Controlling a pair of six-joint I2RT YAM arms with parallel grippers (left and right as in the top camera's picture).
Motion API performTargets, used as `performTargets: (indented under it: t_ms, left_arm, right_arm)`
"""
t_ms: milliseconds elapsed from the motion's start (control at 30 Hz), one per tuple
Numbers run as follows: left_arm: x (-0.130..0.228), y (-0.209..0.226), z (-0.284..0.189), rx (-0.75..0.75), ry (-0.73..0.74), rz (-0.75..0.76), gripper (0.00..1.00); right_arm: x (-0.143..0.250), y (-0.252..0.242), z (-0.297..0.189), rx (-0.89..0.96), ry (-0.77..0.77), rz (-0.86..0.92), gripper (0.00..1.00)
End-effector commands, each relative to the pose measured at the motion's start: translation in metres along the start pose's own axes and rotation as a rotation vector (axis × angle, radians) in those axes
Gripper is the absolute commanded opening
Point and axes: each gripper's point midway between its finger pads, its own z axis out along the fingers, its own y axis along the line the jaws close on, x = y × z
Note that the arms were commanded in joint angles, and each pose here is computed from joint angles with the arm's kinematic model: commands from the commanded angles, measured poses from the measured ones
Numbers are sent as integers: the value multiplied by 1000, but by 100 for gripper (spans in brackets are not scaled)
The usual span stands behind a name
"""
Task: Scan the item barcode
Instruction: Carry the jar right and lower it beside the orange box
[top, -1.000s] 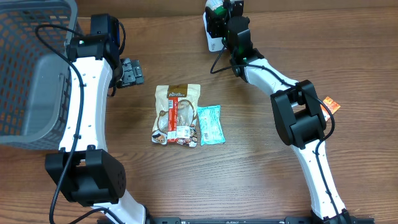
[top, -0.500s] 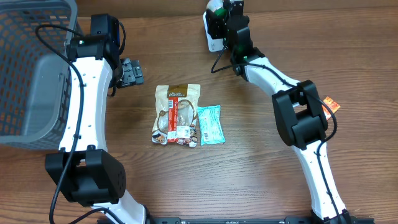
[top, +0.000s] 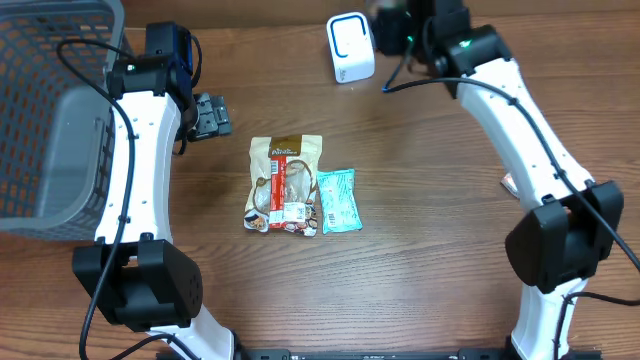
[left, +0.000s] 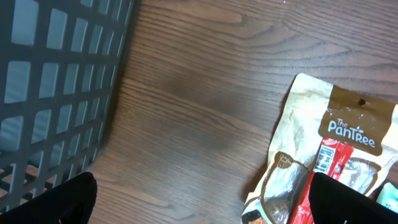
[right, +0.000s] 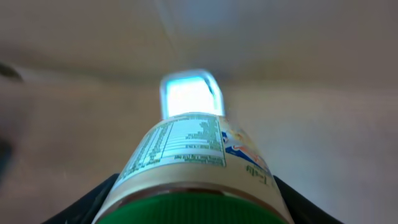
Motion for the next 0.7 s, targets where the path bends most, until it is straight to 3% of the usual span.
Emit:
performTargets:
  t_ms: [0, 333, 667]
  left_arm:
    - [-4, 0, -5, -8, -21, 3, 100]
    - [-4, 0, -5, -8, -21, 3, 99]
    - [-4, 0, -5, -8, -21, 3, 100]
  right_arm:
    - [54, -44, 12, 95, 214, 39, 38]
    - [154, -134, -7, 263, 587, 142, 36]
    - [207, -180, -22, 336, 748, 244, 32]
